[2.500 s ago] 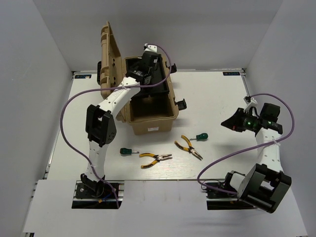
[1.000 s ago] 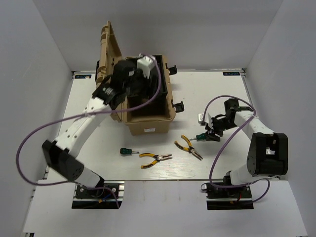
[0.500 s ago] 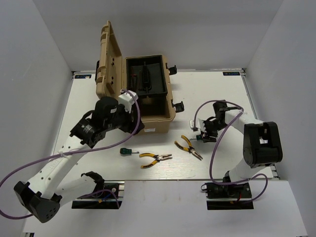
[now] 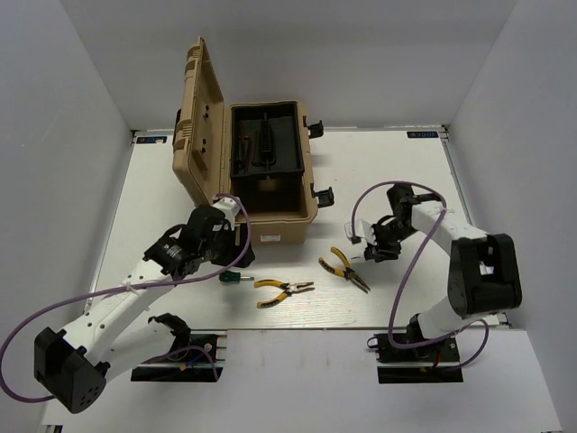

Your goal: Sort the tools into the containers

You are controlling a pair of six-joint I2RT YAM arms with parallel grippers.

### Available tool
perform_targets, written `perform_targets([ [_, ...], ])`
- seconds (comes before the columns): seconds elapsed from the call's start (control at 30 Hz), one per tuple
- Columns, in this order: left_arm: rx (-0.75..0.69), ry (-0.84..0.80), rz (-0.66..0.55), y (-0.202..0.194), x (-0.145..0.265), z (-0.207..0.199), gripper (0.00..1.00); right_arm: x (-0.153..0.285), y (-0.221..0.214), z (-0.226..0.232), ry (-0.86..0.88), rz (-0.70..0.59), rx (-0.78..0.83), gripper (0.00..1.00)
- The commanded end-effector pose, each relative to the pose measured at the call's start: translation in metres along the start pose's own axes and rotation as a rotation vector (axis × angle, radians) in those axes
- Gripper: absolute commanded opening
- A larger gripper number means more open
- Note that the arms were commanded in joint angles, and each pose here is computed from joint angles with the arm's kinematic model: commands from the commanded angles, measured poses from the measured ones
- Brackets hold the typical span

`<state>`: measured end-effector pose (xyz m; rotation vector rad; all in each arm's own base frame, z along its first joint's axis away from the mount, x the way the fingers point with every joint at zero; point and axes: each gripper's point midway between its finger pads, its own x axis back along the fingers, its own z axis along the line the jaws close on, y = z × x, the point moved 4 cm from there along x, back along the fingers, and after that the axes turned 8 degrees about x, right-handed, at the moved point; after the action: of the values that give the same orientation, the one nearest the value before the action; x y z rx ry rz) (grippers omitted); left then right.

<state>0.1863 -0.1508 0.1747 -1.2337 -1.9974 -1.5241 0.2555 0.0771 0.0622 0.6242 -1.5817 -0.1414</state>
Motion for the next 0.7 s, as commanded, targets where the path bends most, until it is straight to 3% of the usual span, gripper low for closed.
perform_targets([
  [0.0,0.059,0.024,-0.062,0.005,0.003,0.004,0.82,0.046,0.036,0.014,0.007,-0.062,-0.016,0.00],
  [0.03,0.059,0.036,-0.065,0.005,0.005,0.006,0.82,0.067,0.054,-0.003,-0.048,-0.105,0.005,0.00],
  [0.13,0.060,0.060,-0.044,-0.001,0.002,0.010,0.82,0.091,0.084,0.022,0.049,-0.206,-0.082,0.00],
  [0.27,0.082,0.115,0.013,-0.015,-0.007,0.020,0.83,0.132,0.124,-0.004,-0.054,-0.315,-0.103,0.00],
  [0.33,0.101,0.140,0.022,-0.019,-0.008,0.024,0.83,0.141,0.138,-0.030,-0.163,-0.367,-0.189,0.00],
  [0.37,0.100,0.156,0.025,-0.019,-0.010,0.026,0.84,0.143,0.149,-0.035,-0.170,-0.405,-0.364,0.00],
  [0.4,0.112,0.156,0.024,-0.019,-0.010,0.026,0.84,0.152,0.161,-0.071,-0.299,-0.454,-0.297,0.00],
  [0.47,0.113,0.156,0.024,-0.019,-0.010,0.026,0.84,0.147,0.168,-0.109,-0.381,-0.477,-0.358,0.00],
  [0.5,0.112,0.163,0.034,-0.022,-0.009,0.027,0.84,0.161,0.186,-0.123,-0.402,-0.538,-0.528,0.00],
  [0.53,0.112,0.168,0.043,-0.024,-0.009,0.028,0.84,0.154,0.190,-0.142,-0.406,-0.558,-0.559,0.00],
  [0.57,0.112,0.169,0.044,-0.024,-0.009,0.028,0.84,0.153,0.197,-0.166,-0.430,-0.590,-0.712,0.00],
  [0.63,0.112,0.180,0.062,-0.027,-0.003,0.030,0.84,0.165,0.211,-0.194,-0.488,-0.638,-0.727,0.00],
  [0.67,0.112,0.175,0.054,-0.025,0.001,0.028,0.84,0.151,0.213,-0.217,-0.469,-0.646,-0.831,0.00],
])
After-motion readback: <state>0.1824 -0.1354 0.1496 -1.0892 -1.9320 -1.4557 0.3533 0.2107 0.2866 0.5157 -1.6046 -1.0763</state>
